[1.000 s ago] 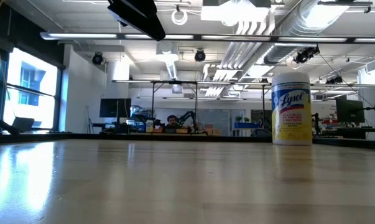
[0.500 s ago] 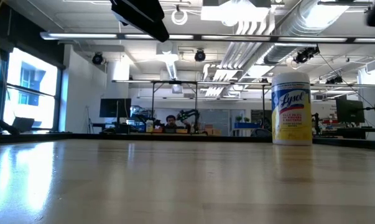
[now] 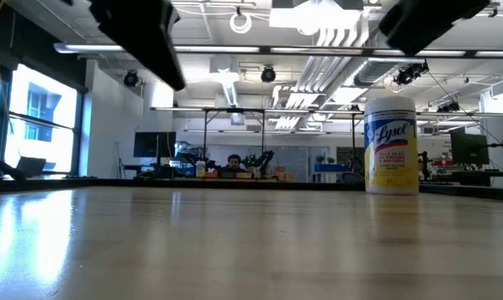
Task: Pick & Place First Aid Supplies
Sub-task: Return to Home Position
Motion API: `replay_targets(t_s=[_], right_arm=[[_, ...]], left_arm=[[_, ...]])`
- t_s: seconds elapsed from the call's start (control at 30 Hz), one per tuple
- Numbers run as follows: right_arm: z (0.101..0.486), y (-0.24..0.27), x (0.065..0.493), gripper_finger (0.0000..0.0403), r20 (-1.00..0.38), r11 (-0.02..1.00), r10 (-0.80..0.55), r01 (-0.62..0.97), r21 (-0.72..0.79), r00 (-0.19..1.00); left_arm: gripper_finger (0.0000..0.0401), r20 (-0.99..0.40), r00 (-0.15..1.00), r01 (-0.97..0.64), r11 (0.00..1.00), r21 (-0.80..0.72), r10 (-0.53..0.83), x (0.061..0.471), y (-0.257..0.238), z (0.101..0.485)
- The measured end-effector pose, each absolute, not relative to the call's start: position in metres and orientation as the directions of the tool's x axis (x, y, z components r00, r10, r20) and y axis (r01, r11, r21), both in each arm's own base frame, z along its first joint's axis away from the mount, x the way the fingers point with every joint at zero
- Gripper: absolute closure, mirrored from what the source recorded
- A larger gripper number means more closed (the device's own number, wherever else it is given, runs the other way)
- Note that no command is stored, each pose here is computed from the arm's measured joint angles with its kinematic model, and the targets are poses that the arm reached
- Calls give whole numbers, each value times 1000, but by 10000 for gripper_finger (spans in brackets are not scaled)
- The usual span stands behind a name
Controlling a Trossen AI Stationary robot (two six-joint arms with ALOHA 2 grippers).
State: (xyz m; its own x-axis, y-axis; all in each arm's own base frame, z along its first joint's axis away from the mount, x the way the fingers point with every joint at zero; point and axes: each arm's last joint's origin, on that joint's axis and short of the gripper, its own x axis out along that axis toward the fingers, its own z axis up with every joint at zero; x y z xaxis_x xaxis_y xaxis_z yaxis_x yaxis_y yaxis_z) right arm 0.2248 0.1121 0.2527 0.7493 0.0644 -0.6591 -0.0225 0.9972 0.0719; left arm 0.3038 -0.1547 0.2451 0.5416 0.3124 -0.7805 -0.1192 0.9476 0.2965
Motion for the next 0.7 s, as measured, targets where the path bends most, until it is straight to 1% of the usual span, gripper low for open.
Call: replay_targets(t_s=[0.03, 0.17, 0.23, 0.3, 0.4, 0.53, 0.6, 0.7], right_arm=[[249, 109, 228, 388, -634, 997, 72, -47, 56, 770], [232, 96, 236, 389, -536, 992, 100, -128, -15, 838], [222, 88, 238, 389, -495, 987, 105, -153, -58, 863], [212, 78, 238, 389, -459, 982, 93, -158, -104, 884], [201, 62, 236, 389, -416, 983, 48, -118, -143, 908], [201, 45, 226, 389, -386, 987, 3, -65, -148, 923], [205, 40, 218, 389, -349, 988, -3, -50, -144, 937], [208, 35, 202, 389, -301, 989, 0, -45, -143, 954]], left_arm=[[395, -787, 537, -113, 950, 292, 306, 300, -153, 243], [383, -771, 578, -128, 962, 241, 270, 288, -137, 241], [381, -743, 626, -128, 971, 202, 237, 284, -126, 238], [381, -716, 671, -117, 981, 155, 193, 277, -111, 235], [381, -648, 748, -120, 989, 86, 147, 268, -86, 229], [381, -607, 769, -200, 977, 69, 200, 243, -55, 223], [381, -581, 780, -245, 968, 60, 233, 229, -44, 224], [381, -492, 828, -281, 958, 51, 269, 210, -33, 226]])
